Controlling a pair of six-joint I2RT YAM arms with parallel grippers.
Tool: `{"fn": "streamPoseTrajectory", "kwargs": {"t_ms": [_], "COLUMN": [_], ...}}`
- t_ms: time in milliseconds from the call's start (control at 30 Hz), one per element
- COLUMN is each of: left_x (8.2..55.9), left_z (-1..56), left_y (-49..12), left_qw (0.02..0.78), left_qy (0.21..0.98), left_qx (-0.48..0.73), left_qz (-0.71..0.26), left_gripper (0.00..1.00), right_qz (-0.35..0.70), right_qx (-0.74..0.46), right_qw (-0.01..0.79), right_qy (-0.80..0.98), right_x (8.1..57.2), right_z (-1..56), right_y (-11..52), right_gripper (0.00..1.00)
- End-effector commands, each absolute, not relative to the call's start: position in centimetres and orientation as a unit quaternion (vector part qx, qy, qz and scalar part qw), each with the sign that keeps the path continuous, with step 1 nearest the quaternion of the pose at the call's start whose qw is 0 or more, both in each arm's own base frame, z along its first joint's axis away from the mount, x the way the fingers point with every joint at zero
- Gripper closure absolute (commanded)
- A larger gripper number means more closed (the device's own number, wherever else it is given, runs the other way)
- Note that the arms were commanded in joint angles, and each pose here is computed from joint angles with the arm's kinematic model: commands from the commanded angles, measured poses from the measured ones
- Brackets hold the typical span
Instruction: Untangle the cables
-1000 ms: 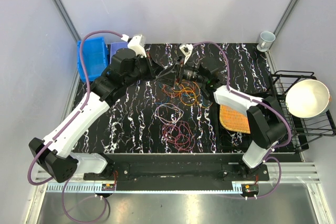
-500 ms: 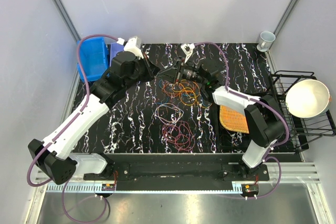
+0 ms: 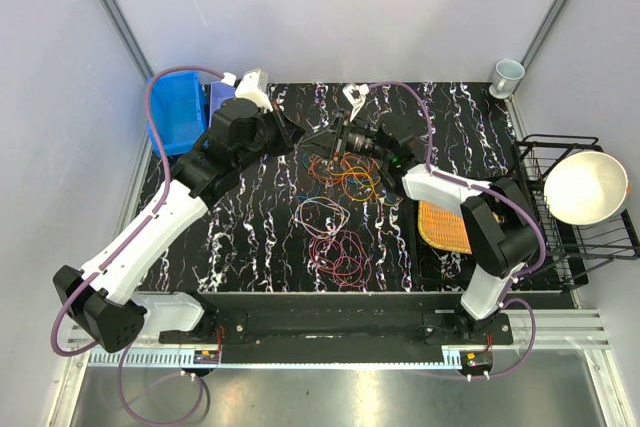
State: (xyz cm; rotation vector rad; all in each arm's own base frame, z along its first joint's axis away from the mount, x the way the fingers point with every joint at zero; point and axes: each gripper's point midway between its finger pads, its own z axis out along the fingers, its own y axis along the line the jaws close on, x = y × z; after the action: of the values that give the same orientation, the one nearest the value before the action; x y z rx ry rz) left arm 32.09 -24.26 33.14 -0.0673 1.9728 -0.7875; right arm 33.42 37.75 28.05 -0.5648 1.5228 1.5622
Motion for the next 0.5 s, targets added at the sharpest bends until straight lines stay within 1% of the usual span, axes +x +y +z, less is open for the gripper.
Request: {"fn": "streamPoseTrajectory", "kwargs": {"t_ms": [0,67,200,467], "left_x": [32.01,32.04,32.17,32.19], "left_z": [35.5,35.54,35.3,35.02], "left_y": [-24.37,-24.4,-24.44,-24.55], "left_qw": [0.511,0.511,0.509,0.507], "left_qy": [0.786,0.785,0.786,0.786], "left_qx": [-0.033,-0.034,-0.037,-0.038], "left_qz": [-0.347,-0.348,-0.349,-0.351], "left_gripper": [1.0,1.0,1.0,1.0], "right_qz": [0.636,0.638,0.641,0.636], "right_qx": [-0.239,-0.241,-0.24,-0.235], "right_qw": [0.443,0.443,0.442,0.448], "right_qy": [0.585,0.582,0.58,0.582], "right_x": [32.96,32.91,32.81,33.13], "right_z": [29.6,29.69,29.76,29.66], "right_y": [38.44,38.52,38.86,38.97], "right_gripper": [0.66,0.61,0.6,0.67]}}
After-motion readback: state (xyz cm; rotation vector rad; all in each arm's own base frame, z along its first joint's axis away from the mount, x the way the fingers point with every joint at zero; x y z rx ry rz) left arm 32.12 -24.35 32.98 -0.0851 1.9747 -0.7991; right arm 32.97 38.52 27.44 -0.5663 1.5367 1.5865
